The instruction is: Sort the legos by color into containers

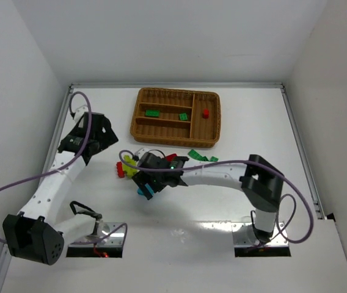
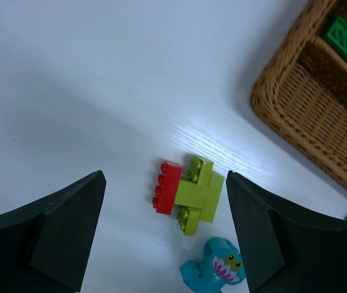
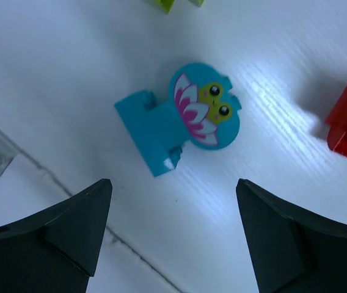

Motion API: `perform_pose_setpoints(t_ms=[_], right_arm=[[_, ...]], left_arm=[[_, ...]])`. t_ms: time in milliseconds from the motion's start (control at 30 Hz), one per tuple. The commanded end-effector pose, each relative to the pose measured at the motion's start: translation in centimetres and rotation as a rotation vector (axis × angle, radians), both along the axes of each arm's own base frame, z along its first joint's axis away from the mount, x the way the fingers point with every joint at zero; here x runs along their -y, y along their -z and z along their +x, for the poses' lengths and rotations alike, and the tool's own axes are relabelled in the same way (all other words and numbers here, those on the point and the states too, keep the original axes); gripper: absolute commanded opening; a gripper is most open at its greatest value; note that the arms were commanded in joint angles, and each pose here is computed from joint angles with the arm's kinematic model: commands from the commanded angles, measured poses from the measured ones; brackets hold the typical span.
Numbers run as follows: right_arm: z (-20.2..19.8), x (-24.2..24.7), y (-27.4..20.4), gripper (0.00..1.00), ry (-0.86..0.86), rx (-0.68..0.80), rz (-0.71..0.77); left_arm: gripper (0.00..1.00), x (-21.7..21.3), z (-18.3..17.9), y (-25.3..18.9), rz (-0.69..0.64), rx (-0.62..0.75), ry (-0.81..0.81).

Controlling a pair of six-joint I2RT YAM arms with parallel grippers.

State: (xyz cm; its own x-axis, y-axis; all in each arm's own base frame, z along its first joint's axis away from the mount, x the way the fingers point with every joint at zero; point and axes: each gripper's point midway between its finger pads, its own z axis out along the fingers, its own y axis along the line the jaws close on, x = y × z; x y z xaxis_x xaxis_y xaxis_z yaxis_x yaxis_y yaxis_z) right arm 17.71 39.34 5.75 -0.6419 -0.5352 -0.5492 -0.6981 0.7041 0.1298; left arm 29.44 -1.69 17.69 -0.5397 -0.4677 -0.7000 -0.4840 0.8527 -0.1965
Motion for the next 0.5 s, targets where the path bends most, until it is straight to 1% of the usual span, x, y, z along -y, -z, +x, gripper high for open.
perform_pose_setpoints(t_ms=[0,67,200,300,367,400,467], right_arm=[[2.7,-2.2,-1.2,0.83,0.045,0.038,0.014],[3.2,-2.2,-0.6,0.83,0.065,0.020,-0.012],[3.7,-3.2,-0.5,0.83,0.065,0.018,-0.018],[2.5,-2.1,0.7,0.82,0.048,-0.006,-0.051],[2.2,-1.5,0.4,0.77,0.048,-0.004,-0.045],[1.4,-1.1,0.3,0.69,0.034,-0.020,-0.026],[0.4,-0.3,0.9,0.66,0.003,-0.041,-0.017]], left_arm=[[0.86,-2.0,-0.1,-1.7,0.021,0.025,-0.091],[0.86,-2.5,-0.3,-1.2,0.010,0.014,-0.112],[0.86,-2.2,-0.5,-0.4,-0.014,-0.003,-0.097],[0.86,-2.5,-0.4,-0.1,-0.021,-0.004,-0.109],[0.86,-2.7,-0.5,-0.1,-0.021,-0.007,-0.106],[0.86,-2.7,-0.5,-0.1,-0.021,-0.007,-0.106],[0.86,-3.1,-0.5,-0.1,-0.015,-0.010,-0.111]])
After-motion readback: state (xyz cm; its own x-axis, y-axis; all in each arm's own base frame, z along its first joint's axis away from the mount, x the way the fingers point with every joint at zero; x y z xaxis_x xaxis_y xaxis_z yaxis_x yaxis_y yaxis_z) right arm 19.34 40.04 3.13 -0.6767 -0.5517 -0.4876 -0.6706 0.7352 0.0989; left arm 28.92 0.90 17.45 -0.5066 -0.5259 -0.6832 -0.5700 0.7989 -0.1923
